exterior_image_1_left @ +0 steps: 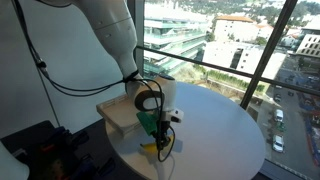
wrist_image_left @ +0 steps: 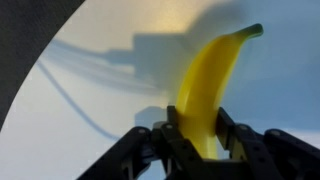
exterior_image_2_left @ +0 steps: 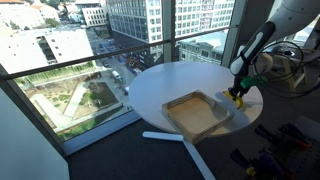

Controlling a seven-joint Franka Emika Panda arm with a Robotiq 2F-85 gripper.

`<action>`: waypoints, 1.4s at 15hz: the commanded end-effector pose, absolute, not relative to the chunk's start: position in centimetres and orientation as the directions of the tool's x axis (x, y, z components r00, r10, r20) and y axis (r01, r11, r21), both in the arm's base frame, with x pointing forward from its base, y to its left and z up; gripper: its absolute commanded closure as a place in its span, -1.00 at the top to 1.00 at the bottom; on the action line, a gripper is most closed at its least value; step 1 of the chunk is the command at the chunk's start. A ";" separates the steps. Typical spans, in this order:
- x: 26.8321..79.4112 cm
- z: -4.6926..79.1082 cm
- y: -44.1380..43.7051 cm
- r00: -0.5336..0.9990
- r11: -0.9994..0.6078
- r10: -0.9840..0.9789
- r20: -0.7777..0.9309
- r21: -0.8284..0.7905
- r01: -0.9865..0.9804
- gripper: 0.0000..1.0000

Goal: Put the banana on the tray

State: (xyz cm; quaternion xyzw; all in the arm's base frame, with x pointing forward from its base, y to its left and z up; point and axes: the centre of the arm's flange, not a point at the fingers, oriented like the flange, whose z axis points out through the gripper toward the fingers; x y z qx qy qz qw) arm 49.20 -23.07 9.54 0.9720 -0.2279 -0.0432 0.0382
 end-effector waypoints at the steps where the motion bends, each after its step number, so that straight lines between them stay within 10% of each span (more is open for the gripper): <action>1: 49.3 11.4 -23.0 0.895 -0.896 -0.440 -0.070 0.103 -0.432 -0.68; 21: 48.6 17.8 -22.5 0.890 -0.891 -0.449 -0.085 0.121 -0.438 -0.68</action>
